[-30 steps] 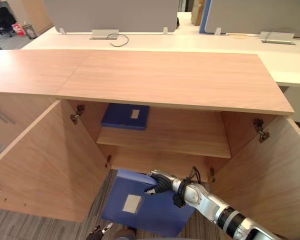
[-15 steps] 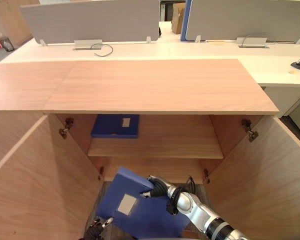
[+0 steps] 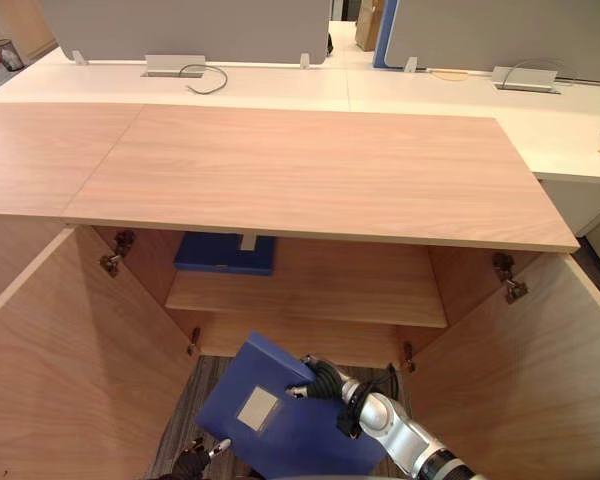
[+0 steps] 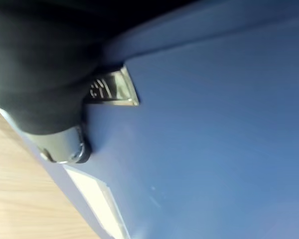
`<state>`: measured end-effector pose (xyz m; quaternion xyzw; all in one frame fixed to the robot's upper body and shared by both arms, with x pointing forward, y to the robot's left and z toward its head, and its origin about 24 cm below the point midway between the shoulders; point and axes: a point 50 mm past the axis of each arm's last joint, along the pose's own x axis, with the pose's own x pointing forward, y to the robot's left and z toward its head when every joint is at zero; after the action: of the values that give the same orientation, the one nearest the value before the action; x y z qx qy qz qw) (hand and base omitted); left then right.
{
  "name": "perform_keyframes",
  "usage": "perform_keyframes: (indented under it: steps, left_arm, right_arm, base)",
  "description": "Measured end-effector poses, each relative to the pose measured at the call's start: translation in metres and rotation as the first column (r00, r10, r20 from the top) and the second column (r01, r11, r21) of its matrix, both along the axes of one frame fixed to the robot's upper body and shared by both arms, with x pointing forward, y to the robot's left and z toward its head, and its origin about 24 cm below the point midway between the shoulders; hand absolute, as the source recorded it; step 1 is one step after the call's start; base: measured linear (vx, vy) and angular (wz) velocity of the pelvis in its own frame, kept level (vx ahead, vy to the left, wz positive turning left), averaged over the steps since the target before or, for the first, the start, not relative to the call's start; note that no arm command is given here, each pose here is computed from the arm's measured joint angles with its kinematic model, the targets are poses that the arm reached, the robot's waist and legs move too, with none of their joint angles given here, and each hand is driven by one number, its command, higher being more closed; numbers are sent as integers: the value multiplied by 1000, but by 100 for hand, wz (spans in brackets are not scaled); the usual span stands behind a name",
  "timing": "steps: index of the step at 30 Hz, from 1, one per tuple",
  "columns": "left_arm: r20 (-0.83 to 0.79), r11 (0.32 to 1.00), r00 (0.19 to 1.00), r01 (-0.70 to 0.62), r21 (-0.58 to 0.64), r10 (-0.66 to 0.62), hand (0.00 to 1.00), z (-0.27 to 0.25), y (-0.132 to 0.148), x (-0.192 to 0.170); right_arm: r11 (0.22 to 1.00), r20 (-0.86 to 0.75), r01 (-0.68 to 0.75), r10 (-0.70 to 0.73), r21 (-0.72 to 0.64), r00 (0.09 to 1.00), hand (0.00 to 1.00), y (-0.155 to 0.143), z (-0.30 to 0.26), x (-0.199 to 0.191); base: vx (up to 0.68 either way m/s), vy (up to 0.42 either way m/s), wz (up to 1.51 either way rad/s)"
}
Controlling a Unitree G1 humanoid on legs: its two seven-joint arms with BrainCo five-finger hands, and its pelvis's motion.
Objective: Walk over to the cabinet, pick up the folder, carry it to the office cabinet, place the folder inside the office cabinet, then close the office cabinet door
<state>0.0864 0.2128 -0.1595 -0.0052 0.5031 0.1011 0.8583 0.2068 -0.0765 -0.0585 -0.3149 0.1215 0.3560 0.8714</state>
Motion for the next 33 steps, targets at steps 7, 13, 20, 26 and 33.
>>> perform_keyframes:
  steps: [7, 13, 20, 26, 33]
  left_arm:
    - [33, 999, 999, -33, -20, 34, 0, 2, -2, 11]
    - [92, 982, 981, -161, -94, 170, 0, 5, -16, 27]
    - [107, 866, 872, -445, -228, 477, 0, 7, -14, 33]
    - [127, 762, 767, -576, -297, 629, 0, 13, -11, 54]
    - [133, 692, 698, -631, -352, 704, 0, 19, -17, 73]
  right_arm:
    - [808, -286, 552, -490, 205, 823, 100, -46, -17, 26]
    - [77, -627, 817, -601, 571, 495, 100, -69, 19, 71]
    - [-696, -893, 561, -328, 448, 307, 100, -108, 41, 93]
    - [-925, -907, 207, -235, 319, 351, 100, -145, 76, 110]
    - [-950, -812, 71, -218, 303, 541, 100, -144, 164, 150]
  base:
    - [3, 33, 9]
    - [-65, 29, 1]
    - [-13, -29, 1]
    - [32, -4, 9]
    - [-138, -59, -13]
